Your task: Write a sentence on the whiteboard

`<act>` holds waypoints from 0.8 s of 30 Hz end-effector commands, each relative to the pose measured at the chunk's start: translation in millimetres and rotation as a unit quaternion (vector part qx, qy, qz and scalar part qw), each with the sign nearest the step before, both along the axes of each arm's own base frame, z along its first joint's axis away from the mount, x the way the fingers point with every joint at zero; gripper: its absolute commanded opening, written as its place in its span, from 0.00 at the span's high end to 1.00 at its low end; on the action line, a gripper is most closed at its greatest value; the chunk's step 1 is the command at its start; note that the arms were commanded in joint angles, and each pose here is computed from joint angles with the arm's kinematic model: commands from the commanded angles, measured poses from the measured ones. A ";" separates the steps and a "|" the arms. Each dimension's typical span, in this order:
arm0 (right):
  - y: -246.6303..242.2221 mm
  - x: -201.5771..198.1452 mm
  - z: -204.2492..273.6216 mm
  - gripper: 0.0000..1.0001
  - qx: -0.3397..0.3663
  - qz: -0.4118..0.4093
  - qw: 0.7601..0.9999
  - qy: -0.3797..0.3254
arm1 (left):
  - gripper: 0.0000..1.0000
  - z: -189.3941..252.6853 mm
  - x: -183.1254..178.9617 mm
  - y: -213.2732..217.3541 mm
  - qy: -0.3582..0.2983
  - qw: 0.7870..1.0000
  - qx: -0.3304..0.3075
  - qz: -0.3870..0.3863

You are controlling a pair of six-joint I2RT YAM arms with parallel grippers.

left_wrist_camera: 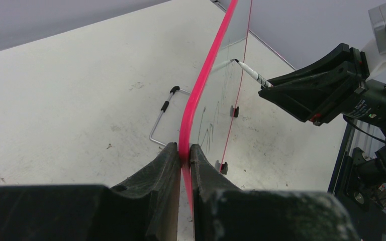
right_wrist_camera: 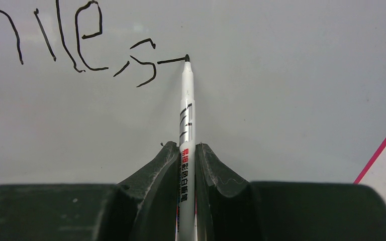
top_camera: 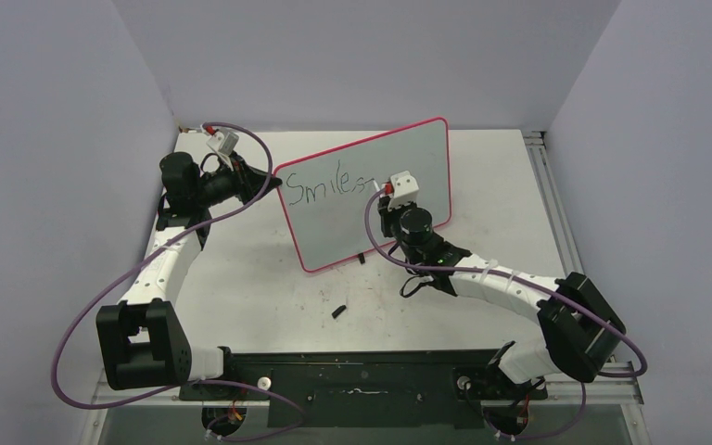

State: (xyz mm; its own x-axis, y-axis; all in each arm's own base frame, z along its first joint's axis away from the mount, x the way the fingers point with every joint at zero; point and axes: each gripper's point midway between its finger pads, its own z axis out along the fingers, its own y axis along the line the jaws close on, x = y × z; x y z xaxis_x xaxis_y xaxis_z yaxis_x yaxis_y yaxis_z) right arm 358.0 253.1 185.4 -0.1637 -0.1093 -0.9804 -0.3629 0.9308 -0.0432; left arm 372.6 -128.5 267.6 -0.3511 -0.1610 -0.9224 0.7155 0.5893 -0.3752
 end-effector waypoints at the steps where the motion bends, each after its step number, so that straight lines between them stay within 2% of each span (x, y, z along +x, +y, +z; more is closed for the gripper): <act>1: -2.5 1.4 41.6 0.95 0.039 -0.002 0.998 -0.043 | 1.00 12.6 -5.3 -0.1 -0.029 1.000 0.005 -0.005; 24: 11.3 15.4 64.2 0.95 0.031 0.013 0.997 -0.067 | 1.00 11.4 -5.2 0.1 -0.027 1.000 0.005 -0.005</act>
